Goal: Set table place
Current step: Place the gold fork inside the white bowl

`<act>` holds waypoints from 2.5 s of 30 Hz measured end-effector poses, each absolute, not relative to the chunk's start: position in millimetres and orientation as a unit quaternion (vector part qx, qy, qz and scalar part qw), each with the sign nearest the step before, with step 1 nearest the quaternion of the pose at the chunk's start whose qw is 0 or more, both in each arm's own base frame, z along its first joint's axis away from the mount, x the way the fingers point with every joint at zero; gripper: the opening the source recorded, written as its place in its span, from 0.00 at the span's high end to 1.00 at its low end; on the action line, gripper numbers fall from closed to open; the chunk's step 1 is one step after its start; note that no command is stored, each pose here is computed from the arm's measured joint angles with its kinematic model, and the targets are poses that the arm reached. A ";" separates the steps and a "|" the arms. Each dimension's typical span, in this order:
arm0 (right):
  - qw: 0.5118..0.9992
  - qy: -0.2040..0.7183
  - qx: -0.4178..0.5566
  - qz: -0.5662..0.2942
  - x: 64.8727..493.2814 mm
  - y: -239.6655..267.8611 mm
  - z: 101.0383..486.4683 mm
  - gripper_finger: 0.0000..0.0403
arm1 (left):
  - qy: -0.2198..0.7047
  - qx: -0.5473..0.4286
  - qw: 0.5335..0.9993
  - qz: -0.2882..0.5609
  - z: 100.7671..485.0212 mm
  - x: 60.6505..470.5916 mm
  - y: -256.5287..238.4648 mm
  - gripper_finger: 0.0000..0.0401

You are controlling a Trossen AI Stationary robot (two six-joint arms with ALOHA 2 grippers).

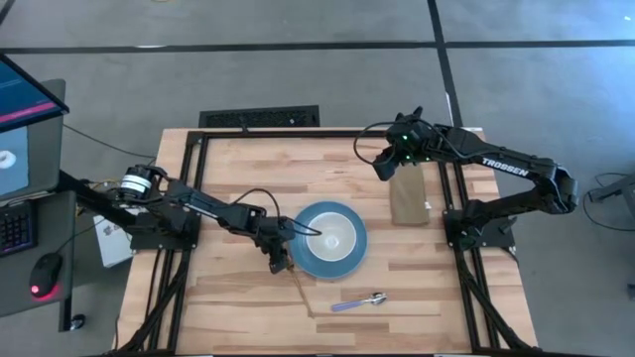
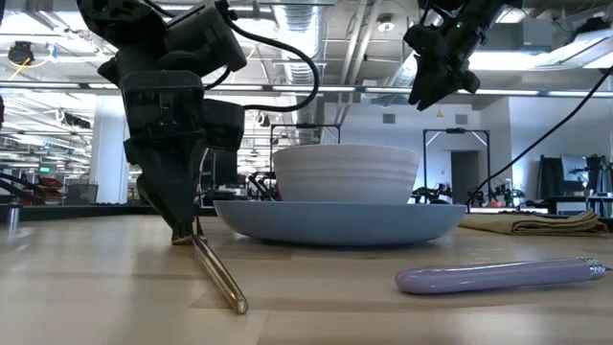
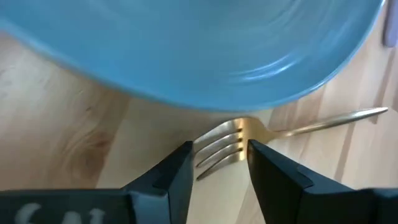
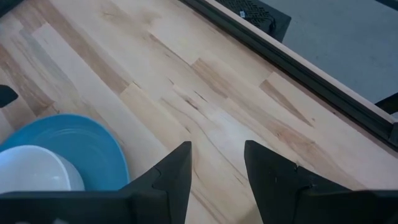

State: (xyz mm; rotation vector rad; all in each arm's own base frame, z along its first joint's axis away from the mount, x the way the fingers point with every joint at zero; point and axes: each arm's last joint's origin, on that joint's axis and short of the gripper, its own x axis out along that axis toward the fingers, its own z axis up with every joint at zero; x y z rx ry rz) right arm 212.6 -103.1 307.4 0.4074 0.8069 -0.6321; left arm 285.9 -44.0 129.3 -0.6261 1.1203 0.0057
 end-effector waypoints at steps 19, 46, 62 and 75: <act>0.852 0.383 0.194 -0.300 212.6 -103.1 307.4 0.58 | 0.515 -0.297 0.804 -0.010 130.3 288.0 -45.0 0.97; 0.851 0.385 0.192 -0.300 212.3 -103.0 307.2 0.58 | 0.509 -0.306 0.803 0.039 172.5 260.9 -36.6 1.00; 0.859 0.377 0.239 -0.251 215.0 -100.2 307.7 0.58 | 0.350 -0.355 0.864 0.064 259.0 202.8 10.7 1.00; 0.889 0.287 0.328 -0.140 229.1 -98.9 321.9 0.58 | 0.275 -0.315 0.906 0.065 305.1 211.1 47.1 1.00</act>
